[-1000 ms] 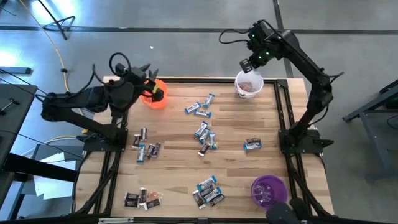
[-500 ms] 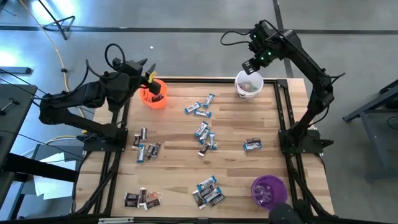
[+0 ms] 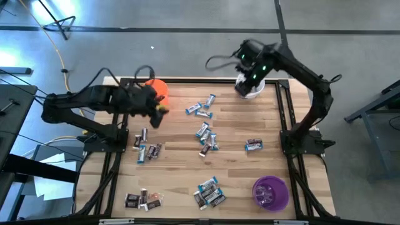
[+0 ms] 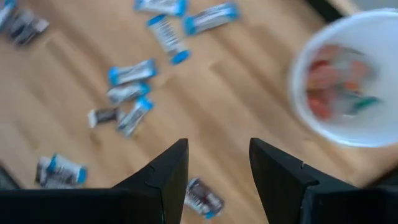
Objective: Sort candy
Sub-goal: Put the orange gummy into the white bucket
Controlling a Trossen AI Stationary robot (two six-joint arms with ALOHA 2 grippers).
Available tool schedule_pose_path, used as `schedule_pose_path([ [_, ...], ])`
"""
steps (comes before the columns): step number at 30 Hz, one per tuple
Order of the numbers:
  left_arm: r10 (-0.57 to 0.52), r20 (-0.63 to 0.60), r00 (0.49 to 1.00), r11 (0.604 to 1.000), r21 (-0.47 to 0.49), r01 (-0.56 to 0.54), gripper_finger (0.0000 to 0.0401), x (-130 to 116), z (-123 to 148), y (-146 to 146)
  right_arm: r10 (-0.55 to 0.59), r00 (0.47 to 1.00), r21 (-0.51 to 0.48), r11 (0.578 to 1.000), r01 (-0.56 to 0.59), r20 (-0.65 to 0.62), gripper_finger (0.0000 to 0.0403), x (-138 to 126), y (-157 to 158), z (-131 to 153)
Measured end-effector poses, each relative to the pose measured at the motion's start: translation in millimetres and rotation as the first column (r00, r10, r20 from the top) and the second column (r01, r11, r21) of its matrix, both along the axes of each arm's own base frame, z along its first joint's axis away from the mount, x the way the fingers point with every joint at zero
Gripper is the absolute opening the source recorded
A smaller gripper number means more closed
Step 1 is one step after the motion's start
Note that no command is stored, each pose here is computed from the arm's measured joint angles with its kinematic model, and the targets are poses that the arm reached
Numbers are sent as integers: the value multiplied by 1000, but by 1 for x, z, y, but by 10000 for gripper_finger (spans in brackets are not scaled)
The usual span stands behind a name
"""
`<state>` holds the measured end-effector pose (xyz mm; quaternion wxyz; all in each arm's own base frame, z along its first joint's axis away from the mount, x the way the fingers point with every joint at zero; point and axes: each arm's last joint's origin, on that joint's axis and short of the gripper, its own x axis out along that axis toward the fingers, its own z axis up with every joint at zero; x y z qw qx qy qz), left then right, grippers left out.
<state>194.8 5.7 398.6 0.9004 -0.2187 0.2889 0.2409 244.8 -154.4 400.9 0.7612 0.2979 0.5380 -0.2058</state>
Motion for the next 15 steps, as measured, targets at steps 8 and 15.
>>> schedule_pose_path([
  [8,-107,-95,990,925,-375,64,149,19,-23,-59,210,977,-3,978,-210,31,165,22,93,13],
  [15,-152,-206,967,850,-527,21,149,21,-46,-128,290,956,4,957,-290,52,165,16,163,23],
])
